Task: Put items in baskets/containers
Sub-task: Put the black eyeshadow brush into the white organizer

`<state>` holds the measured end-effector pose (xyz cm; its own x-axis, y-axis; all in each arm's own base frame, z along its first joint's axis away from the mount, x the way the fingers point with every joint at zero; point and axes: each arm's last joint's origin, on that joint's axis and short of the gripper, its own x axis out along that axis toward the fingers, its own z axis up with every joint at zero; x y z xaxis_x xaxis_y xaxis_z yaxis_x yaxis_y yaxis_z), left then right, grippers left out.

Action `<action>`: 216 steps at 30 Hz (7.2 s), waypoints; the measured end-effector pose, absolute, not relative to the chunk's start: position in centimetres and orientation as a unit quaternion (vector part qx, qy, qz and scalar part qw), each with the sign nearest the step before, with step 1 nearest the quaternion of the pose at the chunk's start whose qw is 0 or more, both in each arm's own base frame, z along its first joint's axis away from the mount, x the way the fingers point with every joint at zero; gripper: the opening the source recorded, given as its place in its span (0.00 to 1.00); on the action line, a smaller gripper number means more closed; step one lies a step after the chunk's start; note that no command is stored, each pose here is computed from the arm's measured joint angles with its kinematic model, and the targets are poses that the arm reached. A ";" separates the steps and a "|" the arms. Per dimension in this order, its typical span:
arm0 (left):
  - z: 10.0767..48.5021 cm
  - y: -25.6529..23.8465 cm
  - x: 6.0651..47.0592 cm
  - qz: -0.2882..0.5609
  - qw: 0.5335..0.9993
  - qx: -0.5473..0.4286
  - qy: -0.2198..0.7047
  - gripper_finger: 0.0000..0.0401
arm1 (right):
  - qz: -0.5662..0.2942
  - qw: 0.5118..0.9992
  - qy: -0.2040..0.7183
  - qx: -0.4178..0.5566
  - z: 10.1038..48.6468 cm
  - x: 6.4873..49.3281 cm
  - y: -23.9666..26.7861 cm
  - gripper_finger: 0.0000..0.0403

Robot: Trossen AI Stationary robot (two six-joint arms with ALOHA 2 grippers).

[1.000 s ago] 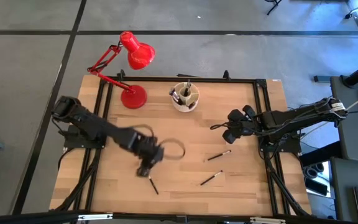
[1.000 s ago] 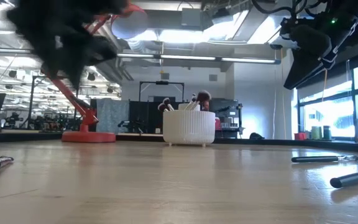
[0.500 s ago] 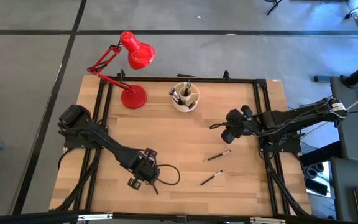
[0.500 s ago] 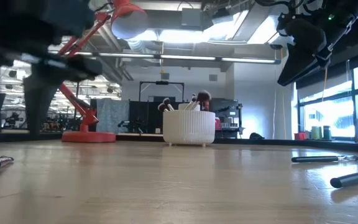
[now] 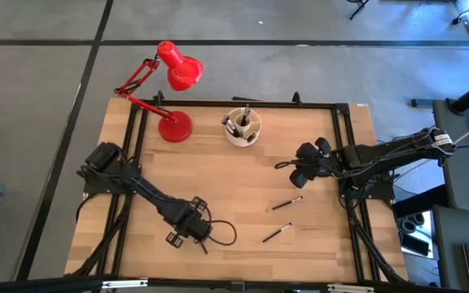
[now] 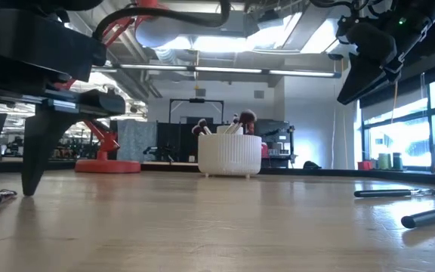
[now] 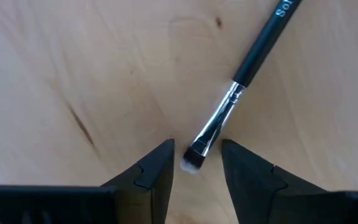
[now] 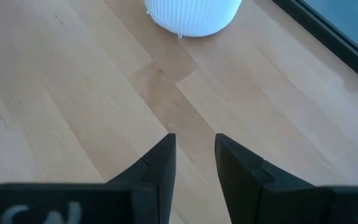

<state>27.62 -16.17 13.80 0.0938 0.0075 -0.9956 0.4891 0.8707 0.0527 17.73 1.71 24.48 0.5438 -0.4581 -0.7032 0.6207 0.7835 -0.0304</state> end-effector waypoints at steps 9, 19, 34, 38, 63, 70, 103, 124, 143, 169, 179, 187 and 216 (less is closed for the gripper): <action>13.8 -15.9 27.3 -0.176 0.698 0.214 0.660 0.06 | -0.310 0.871 0.363 0.112 24.5 17.7 1.7 0.28; 15.7 -15.0 28.2 -0.095 0.664 0.377 0.638 0.04 | -0.310 0.871 0.364 0.112 24.5 17.7 1.7 0.28; 22.6 -3.3 32.7 0.145 0.370 0.657 0.641 0.03 | -0.310 0.871 0.363 0.114 24.5 17.7 1.7 0.28; 22.8 1.6 33.4 0.174 0.311 0.644 0.677 0.03 | -0.308 0.872 0.365 0.109 24.5 17.7 1.7 0.28; 23.2 7.2 36.6 0.164 0.346 0.623 0.682 0.03 | -0.306 0.872 0.367 0.104 24.5 17.7 1.7 0.28; 22.9 8.2 36.6 0.140 0.354 0.618 0.688 0.04 | -0.306 0.872 0.367 0.104 24.5 17.7 1.7 0.28; 23.5 6.5 36.6 0.347 0.735 0.260 0.521 0.27 | -0.321 0.868 0.354 0.139 24.5 17.7 1.7 0.28; 20.7 -2.9 39.3 0.178 0.858 0.117 0.467 0.19 | -0.079 0.770 0.629 0.072 17.6 19.0 5.4 0.28; 18.3 -3.9 37.4 0.267 0.786 0.134 0.541 0.19 | -0.024 0.723 0.690 -0.027 13.3 20.7 6.6 0.20; 12.0 -2.2 26.3 0.368 0.855 -0.005 0.365 0.19 | -0.191 0.412 0.617 -0.643 25.0 27.6 0.2 0.01; 11.3 -2.2 25.6 0.367 0.850 0.003 0.379 0.19 | -0.240 0.371 0.695 -0.567 29.0 28.5 -9.6 0.01; 11.3 -2.1 25.5 0.369 0.848 0.008 0.380 0.19 | -0.210 0.392 0.686 -0.575 29.0 29.8 -13.7 0.01; 11.3 -2.0 25.5 0.372 0.847 0.008 0.379 0.19 | -0.165 0.448 0.614 -0.629 25.4 34.6 -15.1 0.04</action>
<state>25.49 -2.05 11.29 0.4356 0.6367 -0.6363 -0.6239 0.7231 0.2965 34.56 -15.09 25.37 0.1917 -0.9198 -0.3424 -0.6243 0.1549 -0.7657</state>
